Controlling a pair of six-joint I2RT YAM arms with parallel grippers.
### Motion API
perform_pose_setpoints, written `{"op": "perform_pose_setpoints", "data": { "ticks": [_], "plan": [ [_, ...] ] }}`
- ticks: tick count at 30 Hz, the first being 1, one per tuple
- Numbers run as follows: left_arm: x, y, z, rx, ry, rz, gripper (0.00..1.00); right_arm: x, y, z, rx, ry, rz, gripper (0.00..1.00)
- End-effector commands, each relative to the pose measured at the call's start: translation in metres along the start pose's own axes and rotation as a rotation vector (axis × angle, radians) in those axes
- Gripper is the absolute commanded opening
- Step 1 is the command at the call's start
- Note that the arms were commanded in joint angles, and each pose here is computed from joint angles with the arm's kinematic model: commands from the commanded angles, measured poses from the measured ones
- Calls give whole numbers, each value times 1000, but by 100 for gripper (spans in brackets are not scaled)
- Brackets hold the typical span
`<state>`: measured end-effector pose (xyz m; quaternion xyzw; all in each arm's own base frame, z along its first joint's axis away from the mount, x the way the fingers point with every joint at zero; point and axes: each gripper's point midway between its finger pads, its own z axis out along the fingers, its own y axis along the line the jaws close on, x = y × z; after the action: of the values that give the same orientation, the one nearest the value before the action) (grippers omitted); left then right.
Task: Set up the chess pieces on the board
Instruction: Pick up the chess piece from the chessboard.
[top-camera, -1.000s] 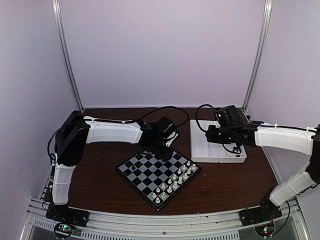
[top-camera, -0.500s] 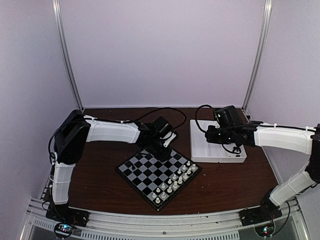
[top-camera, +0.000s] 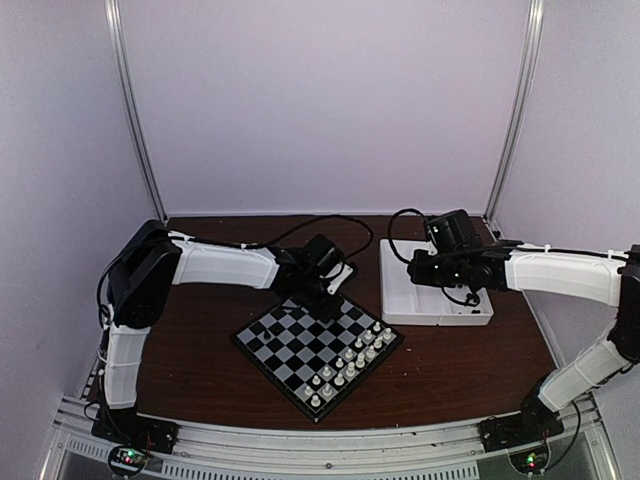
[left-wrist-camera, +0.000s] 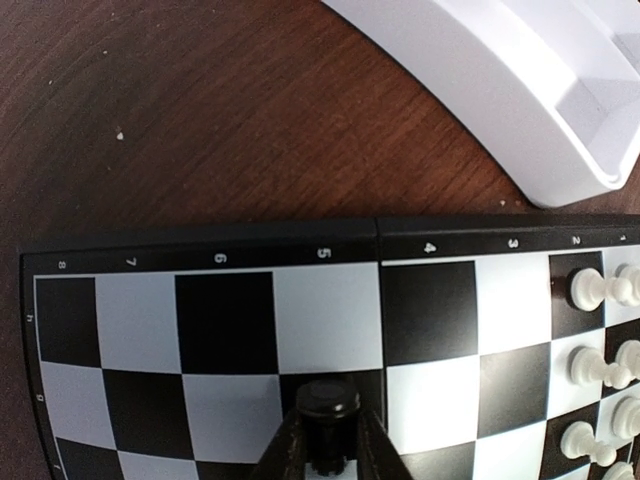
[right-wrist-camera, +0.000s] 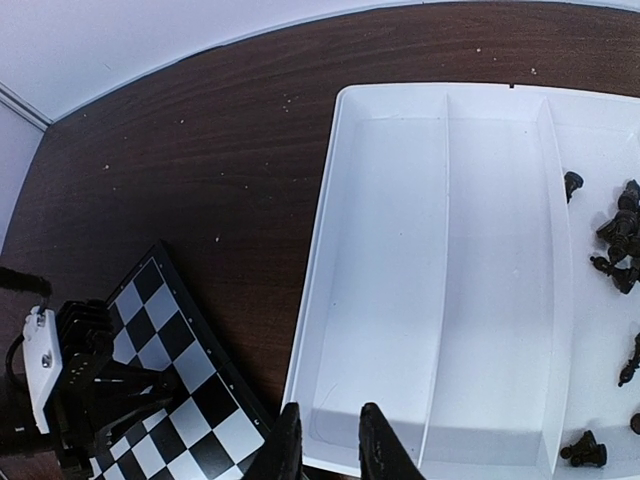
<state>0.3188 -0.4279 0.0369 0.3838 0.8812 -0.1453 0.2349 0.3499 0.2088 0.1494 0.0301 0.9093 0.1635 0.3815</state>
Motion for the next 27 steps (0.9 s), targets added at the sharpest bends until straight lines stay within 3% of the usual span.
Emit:
{"op": "perform_pose_setpoints", "data": {
  "ticks": [1, 10, 19, 27],
  "plan": [
    [18, 7, 1, -16, 49, 4, 20, -12, 7, 1, -16, -18, 17, 21],
    [24, 8, -2, -17, 49, 9, 26, -10, 9, 3, -27, -10, 20, 21],
    [28, 8, -3, -12, 50, 10, 18, -10, 10, 3, -31, -8, 22, 21],
    [23, 6, -2, -3, 28, 16, 16, -8, 9, 4, -28, -4, 22, 22]
  ]
}}
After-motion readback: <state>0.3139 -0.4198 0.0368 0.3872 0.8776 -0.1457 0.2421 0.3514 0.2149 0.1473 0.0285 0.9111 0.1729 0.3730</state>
